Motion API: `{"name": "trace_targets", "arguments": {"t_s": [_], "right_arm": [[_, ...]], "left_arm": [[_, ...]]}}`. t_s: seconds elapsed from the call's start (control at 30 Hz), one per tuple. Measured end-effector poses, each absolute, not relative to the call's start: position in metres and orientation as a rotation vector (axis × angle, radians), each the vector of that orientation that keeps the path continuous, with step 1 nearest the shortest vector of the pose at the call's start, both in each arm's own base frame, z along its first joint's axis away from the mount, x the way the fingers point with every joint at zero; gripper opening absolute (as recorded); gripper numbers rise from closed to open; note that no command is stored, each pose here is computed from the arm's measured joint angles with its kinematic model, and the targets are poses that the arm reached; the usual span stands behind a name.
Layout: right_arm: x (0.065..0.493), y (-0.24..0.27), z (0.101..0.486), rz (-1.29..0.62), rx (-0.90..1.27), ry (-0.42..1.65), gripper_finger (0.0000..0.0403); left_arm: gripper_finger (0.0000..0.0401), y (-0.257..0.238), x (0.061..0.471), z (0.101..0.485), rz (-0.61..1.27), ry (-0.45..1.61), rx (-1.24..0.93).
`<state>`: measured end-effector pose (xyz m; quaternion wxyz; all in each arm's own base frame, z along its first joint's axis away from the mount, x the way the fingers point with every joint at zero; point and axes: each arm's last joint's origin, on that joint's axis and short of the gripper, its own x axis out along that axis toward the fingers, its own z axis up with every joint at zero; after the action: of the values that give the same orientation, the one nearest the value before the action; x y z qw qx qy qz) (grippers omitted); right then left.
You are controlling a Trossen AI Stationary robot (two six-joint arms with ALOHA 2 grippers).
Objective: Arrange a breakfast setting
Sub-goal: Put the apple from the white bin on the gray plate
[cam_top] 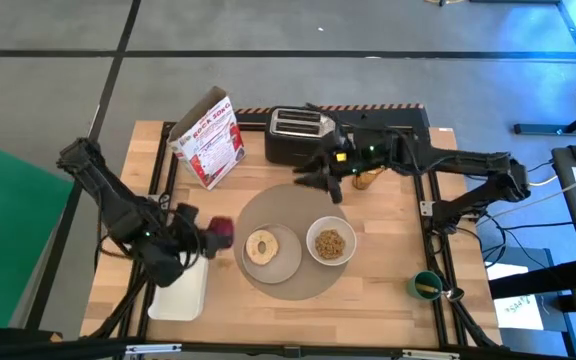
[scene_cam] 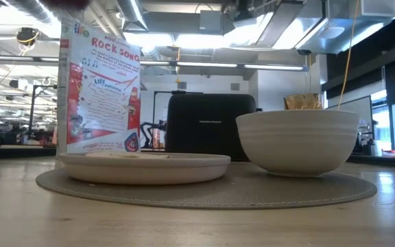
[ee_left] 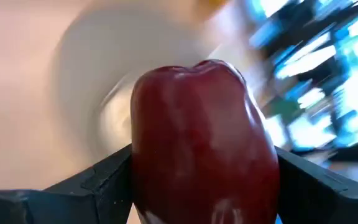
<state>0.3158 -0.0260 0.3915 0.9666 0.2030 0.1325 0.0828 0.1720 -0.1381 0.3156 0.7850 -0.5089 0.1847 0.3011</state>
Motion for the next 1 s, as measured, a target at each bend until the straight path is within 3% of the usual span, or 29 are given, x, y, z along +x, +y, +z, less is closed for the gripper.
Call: {"name": "trace_targets", "arguments": {"t_s": [0.17, 0.37, 0.6, 0.77, 1.0], "right_arm": [[0.322, -0.007, 0.383, 0.274, 0.355, 0.151, 0.0159], [0.325, 0.021, 0.381, 0.235, -0.133, 0.079, 0.0159], [0.324, 0.05, 0.384, 0.235, -0.775, -0.04, 0.0159], [0.324, 0.053, 0.385, 0.219, -0.837, -0.057, 0.0159], [0.324, 0.053, 0.385, 0.203, -0.864, -0.043, 0.0158]], "left_arm": [[0.0301, -0.125, 0.195, 0.34, 0.639, -0.006, -1.144], [0.0301, -0.103, 0.228, 0.357, 0.65, -0.256, -1.375], [0.0301, -0.075, 0.267, 0.373, 0.412, -0.267, -1.583], [0.0301, -0.064, 0.284, 0.372, 0.296, -0.227, -1.651], [0.0302, -0.063, 0.295, 0.362, 0.284, -0.168, -1.726]]}}
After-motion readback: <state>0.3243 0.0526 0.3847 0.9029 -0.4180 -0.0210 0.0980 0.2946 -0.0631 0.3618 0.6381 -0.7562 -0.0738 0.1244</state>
